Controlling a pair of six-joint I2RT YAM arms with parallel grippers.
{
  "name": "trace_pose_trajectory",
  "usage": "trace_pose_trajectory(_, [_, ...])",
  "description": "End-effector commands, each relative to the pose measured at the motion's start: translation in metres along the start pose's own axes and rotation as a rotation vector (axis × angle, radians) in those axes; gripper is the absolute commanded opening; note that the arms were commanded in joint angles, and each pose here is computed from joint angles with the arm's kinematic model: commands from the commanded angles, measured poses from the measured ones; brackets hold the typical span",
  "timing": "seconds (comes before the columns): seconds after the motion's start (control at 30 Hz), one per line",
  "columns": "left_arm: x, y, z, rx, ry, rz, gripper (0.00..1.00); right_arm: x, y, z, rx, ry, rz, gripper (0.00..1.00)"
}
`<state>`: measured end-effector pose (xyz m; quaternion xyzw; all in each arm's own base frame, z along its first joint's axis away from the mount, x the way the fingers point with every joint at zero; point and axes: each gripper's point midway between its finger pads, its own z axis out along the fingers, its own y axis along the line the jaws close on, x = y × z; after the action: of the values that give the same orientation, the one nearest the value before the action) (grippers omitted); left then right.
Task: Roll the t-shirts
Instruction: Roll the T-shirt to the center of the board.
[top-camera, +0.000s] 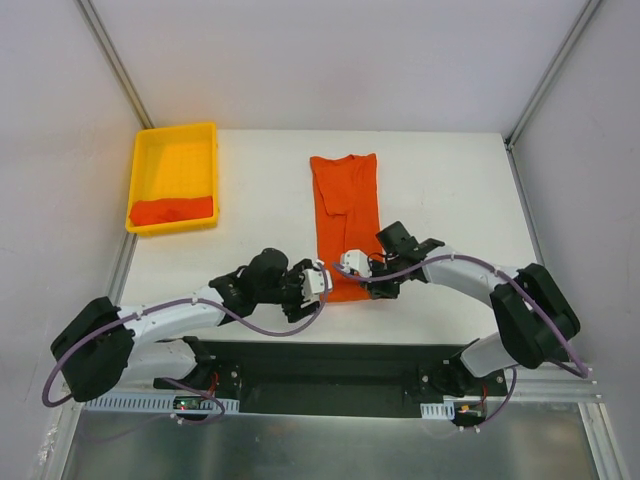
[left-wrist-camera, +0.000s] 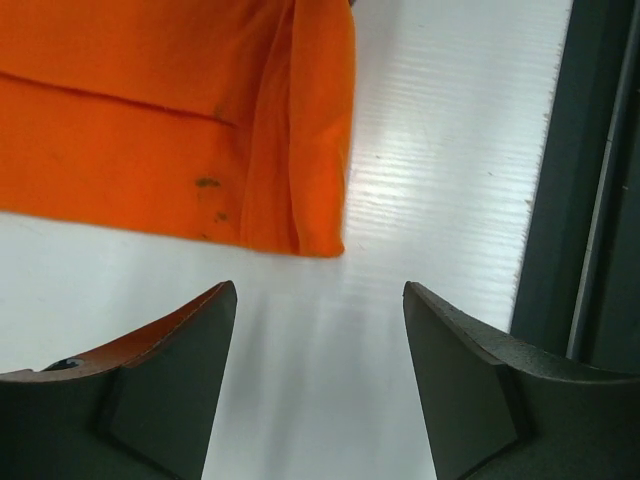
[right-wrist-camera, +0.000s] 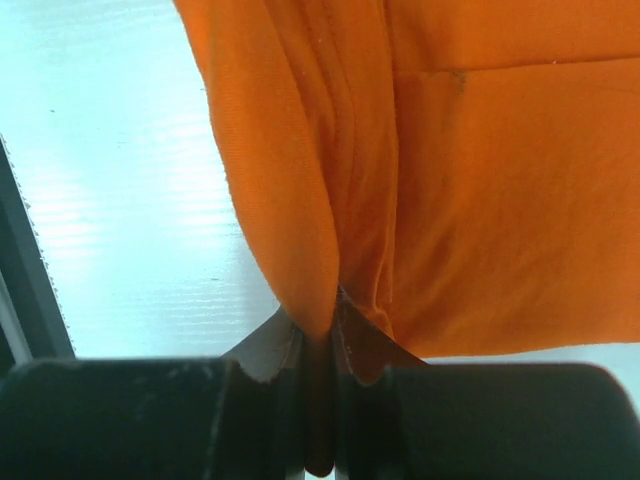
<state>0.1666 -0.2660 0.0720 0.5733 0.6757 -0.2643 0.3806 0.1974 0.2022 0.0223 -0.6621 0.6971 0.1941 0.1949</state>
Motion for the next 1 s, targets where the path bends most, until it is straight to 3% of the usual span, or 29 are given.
trace_pose_trajectory(0.0, [-0.029, 0.023, 0.018, -0.088, -0.091, 0.150, 0.68, -0.003, 0.012, -0.002, -0.105, 0.003, 0.074, 0.08])
trace_pose_trajectory(0.2, [-0.032, 0.018, 0.035, -0.016, -0.084, 0.148, 0.66, -0.002, 0.012, -0.002, -0.107, 0.005, 0.077, 0.08])
trace_pose_trajectory(0.43, [-0.044, 0.008, 0.051, 0.073, -0.096, 0.087, 0.58, -0.001, 0.009, -0.001, -0.090, 0.011, 0.092, 0.08])
trace_pose_trajectory(0.53, [-0.041, 0.003, 0.059, 0.112, -0.084, 0.057, 0.48, -0.001, 0.008, -0.001, -0.087, 0.014, 0.107, 0.08])
trace_pose_trajectory(0.67, [-0.029, -0.010, 0.061, 0.196, -0.006, -0.007, 0.24, -0.003, 0.006, -0.006, -0.112, -0.003, 0.170, 0.07])
trace_pose_trajectory(0.7, [-0.029, -0.012, 0.059, 0.219, -0.001, -0.029, 0.10, -0.003, 0.008, -0.007, -0.126, -0.006, 0.203, 0.07])
trace_pose_trajectory(0.77, [-0.029, -0.015, 0.053, 0.251, 0.003, -0.059, 0.01, -0.005, 0.015, -0.013, -0.183, -0.016, 0.258, 0.08])
trace_pose_trajectory(0.97, [-0.034, -0.019, 0.032, 0.408, 0.036, -0.290, 0.00, -0.005, 0.041, -0.031, -0.395, -0.021, 0.330, 0.08])
